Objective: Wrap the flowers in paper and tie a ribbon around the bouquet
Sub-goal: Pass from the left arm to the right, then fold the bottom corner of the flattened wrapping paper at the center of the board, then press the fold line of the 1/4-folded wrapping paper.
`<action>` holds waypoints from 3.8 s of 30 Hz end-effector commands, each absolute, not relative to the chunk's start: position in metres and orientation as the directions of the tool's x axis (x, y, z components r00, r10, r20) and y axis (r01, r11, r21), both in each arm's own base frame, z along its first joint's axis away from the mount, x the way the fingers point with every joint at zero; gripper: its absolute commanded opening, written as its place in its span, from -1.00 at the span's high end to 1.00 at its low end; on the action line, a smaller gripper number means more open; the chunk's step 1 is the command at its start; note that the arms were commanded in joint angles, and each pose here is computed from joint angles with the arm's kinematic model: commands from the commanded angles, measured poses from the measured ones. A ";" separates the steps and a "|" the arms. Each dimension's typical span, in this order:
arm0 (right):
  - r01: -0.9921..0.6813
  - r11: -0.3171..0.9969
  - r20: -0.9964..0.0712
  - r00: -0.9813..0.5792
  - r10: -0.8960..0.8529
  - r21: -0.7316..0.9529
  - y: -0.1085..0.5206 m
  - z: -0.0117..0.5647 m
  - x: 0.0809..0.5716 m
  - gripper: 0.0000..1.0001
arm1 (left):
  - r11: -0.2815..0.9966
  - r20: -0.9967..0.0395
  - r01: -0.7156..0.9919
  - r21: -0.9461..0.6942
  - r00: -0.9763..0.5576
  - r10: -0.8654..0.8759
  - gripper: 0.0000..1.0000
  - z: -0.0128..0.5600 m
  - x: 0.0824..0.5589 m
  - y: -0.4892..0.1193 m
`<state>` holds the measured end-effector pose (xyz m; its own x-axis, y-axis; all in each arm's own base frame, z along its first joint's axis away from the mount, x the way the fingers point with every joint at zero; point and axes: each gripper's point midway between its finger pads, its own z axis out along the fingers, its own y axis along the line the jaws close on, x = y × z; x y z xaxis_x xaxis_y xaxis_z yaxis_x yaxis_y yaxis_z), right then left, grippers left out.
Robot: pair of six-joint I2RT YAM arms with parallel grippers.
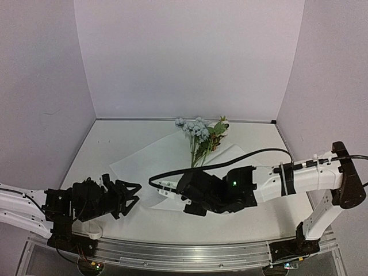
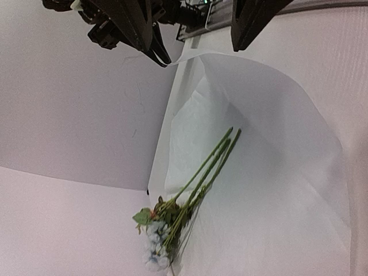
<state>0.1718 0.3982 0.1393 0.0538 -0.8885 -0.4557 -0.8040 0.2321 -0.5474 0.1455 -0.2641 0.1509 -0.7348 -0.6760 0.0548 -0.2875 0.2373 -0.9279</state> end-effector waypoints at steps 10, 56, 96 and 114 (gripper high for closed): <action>-0.877 0.310 -0.427 -0.138 -0.894 -0.367 0.403 0.126 0.256 1.00 | 0.675 -0.710 0.382 -0.631 -0.635 -0.305 0.21 0.222 0.181 -0.305; -0.818 0.530 -0.471 -0.385 -0.794 -0.224 0.403 0.100 0.386 0.84 | 0.691 -0.466 0.421 -0.587 -0.874 0.138 0.64 0.059 0.266 -0.378; -0.335 0.926 -0.319 -0.909 -0.270 0.173 0.295 0.097 0.238 0.10 | 0.730 -0.439 0.377 -0.569 -0.891 0.118 0.75 0.041 0.307 -0.387; -0.395 0.909 -0.305 -0.889 -0.340 0.137 0.345 0.060 0.231 0.48 | 0.708 -0.469 0.429 -0.561 -0.869 0.155 0.75 0.054 0.308 -0.389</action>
